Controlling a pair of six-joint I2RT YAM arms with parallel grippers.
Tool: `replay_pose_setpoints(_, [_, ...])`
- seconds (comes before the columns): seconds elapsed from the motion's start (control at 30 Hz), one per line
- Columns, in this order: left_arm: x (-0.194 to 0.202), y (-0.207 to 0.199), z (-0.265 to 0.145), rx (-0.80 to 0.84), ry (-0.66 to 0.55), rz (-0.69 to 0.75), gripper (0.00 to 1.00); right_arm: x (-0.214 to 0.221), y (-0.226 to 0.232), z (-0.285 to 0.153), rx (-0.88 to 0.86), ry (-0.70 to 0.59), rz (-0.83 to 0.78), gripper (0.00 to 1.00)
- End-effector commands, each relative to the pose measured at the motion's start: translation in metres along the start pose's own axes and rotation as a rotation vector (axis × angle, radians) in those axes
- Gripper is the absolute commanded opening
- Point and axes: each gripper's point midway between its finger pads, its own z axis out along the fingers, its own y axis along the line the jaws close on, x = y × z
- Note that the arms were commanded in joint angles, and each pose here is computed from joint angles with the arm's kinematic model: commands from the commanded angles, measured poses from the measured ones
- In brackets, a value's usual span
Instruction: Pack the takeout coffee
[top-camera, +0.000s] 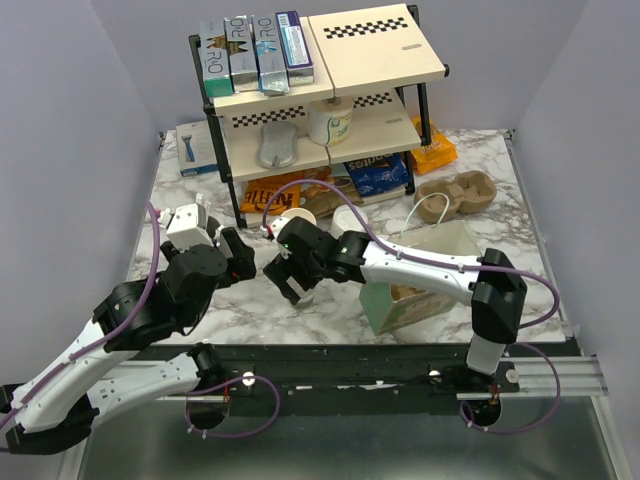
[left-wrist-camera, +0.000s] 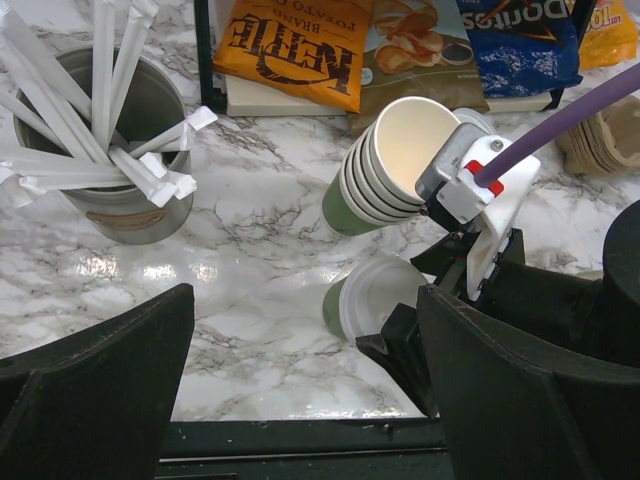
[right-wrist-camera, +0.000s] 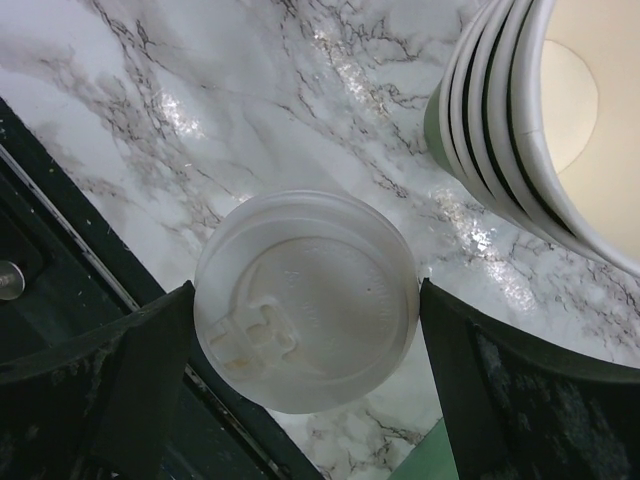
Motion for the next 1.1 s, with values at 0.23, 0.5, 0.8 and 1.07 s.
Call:
replay_pose_setpoints(0.23, [-0.005, 0.003, 0.002, -0.019, -0.032, -0.003, 0.99, 0.003, -0.005, 0.006, 0.031, 0.02, 0.005, 1.0])
replay_pose_setpoints(0.5, [-0.005, 0.001, 0.003, -0.013, -0.032, -0.009, 0.99, -0.015, 0.001, -0.008, 0.002, -0.026, 0.094, 1.0])
replay_pose_setpoints(0.8, [-0.004, 0.001, 0.003, -0.012, -0.029, -0.008, 0.99, -0.008, -0.021, -0.001, 0.113, 0.018, 0.235, 1.0])
replay_pose_setpoints(1.07, [-0.006, 0.001, 0.001, -0.007, -0.035, -0.013, 0.99, -0.002, -0.015, 0.005, 0.067, 0.015, 0.233, 1.0])
